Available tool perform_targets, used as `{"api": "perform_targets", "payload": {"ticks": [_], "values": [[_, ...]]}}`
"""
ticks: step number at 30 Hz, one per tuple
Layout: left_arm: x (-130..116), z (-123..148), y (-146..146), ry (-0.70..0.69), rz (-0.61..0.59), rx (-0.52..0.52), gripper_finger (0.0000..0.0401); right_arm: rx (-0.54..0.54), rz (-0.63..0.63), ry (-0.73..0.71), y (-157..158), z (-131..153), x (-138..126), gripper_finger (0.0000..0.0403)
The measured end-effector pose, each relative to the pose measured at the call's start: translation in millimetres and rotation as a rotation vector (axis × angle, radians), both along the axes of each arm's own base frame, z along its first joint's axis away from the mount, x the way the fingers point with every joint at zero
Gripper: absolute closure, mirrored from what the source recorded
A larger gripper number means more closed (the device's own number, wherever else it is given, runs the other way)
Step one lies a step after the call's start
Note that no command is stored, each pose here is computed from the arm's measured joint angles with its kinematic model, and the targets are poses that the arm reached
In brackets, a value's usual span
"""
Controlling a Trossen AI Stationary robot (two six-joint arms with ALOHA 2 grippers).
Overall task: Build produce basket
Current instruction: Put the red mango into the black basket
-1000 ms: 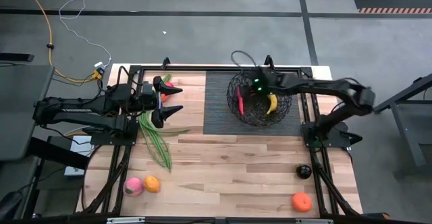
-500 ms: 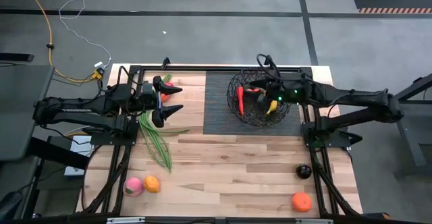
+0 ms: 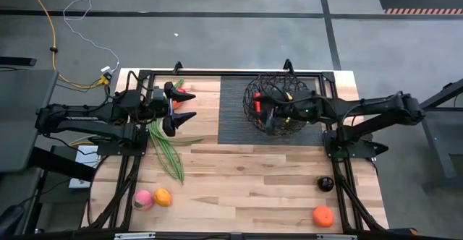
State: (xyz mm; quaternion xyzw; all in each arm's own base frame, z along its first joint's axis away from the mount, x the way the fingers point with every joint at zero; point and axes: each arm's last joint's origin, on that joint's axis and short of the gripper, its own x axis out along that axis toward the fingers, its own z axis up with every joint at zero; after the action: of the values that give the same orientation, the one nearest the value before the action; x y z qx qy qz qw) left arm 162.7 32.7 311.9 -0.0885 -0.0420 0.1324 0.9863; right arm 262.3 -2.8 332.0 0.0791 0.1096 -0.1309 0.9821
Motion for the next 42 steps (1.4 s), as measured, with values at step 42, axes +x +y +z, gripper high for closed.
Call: {"api": "perform_targets", "payload": {"ticks": [42], "values": [[0.0,0.0,0.3,-0.006,0.009,-0.021,0.0075,-0.201,0.173,-0.202,7.1,-34.9,-36.6,0.016]]}}
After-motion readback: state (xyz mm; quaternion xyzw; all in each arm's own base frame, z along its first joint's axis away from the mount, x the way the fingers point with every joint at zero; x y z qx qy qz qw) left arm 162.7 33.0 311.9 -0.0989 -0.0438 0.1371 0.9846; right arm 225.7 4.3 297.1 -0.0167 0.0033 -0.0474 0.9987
